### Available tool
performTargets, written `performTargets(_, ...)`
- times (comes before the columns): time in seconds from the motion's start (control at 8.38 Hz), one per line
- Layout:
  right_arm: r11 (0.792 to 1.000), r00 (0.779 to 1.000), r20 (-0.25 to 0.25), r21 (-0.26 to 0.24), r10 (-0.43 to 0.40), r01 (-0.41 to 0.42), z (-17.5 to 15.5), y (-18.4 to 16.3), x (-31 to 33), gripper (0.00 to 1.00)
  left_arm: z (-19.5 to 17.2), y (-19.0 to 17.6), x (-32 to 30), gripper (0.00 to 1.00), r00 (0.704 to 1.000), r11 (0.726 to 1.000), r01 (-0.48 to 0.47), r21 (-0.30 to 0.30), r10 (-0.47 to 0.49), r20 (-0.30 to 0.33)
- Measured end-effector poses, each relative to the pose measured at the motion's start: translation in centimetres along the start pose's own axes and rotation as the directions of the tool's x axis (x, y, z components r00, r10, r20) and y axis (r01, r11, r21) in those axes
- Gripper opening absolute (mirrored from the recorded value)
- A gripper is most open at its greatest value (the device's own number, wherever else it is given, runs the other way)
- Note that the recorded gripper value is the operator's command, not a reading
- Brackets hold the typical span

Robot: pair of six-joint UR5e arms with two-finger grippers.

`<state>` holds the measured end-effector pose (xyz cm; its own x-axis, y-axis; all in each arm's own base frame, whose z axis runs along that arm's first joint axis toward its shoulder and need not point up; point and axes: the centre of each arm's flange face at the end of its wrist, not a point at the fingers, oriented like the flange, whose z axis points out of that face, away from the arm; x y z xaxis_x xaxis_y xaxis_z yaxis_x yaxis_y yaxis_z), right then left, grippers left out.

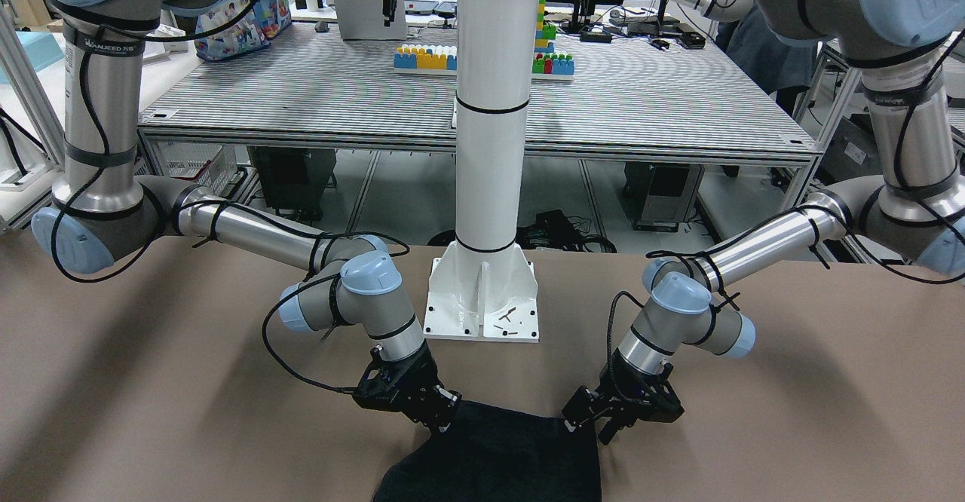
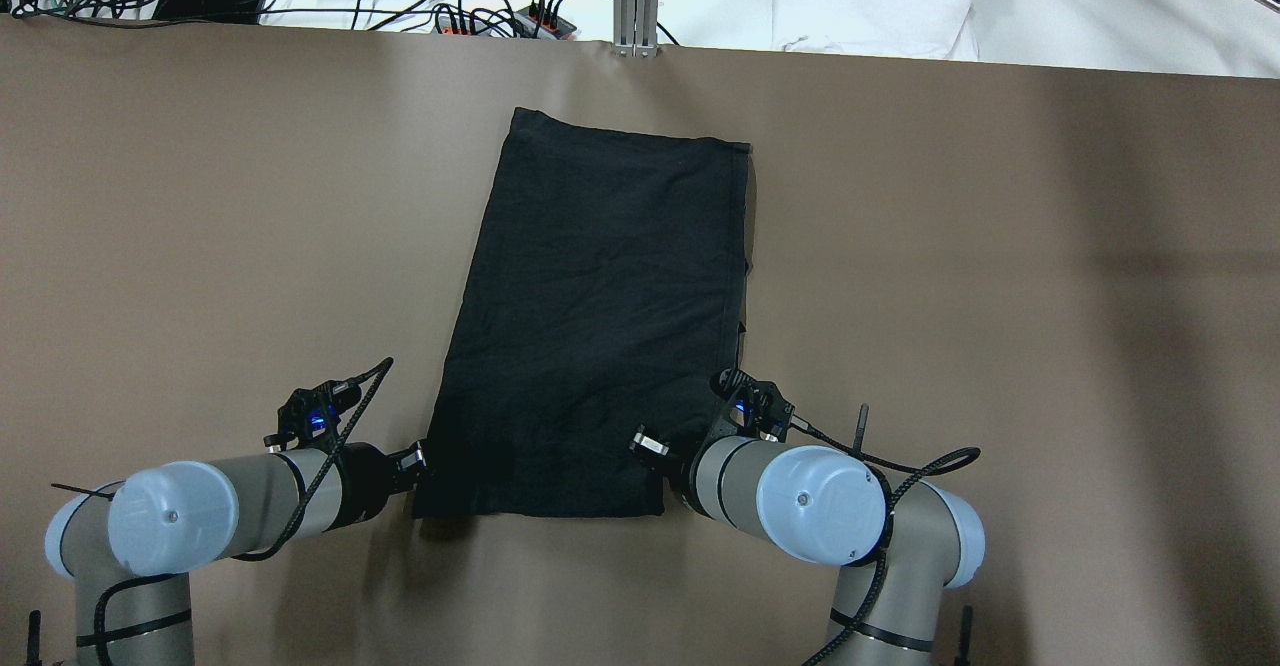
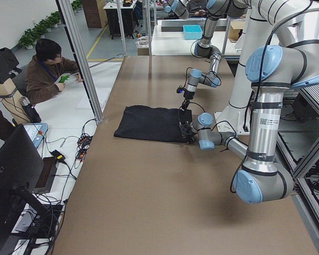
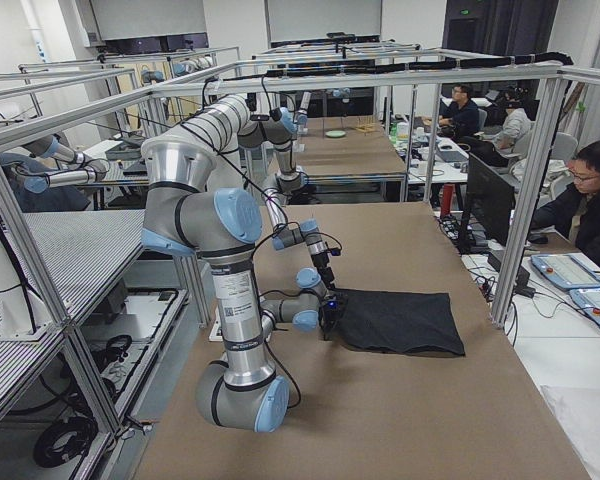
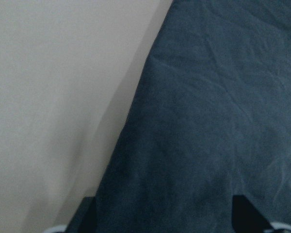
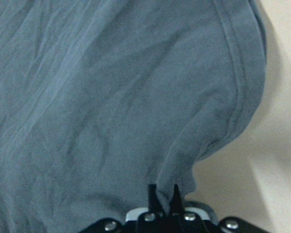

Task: Fold clothes
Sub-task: 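Move the left gripper to the other near corner and grasp it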

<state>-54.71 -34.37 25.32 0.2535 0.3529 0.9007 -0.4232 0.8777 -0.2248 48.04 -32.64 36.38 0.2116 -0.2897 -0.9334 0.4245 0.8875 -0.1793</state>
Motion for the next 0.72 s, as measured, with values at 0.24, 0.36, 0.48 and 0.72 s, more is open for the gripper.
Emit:
performTargets(0.24,1.000,1.000,0.000,0.001,0.000,0.000,0.0,-0.1,0.0,0.00,0.2,0.9,-0.7,0.78,1.000,1.000,-0.005,-0.002,0.005,0.010)
performTargets(0.36,1.000,1.000,-0.001,0.002,0.001,-0.001,0.0,-0.1,0.0,0.00,0.3,1.3,-0.9,0.43,1.000,1.000,-0.009,-0.007,0.009,0.013)
performTargets(0.48,1.000,1.000,-0.002,0.002,0.001,-0.001,0.1,-0.1,0.1,0.00,0.3,1.7,-1.0,0.07,1.000,1.000,-0.012,-0.006,0.012,0.014)
performTargets(0.72,1.000,1.000,-0.002,0.003,0.001,-0.001,0.1,-0.1,0.1,0.00,0.6,2.8,-1.2,0.00,1.000,1.000,-0.022,0.004,0.022,0.015)
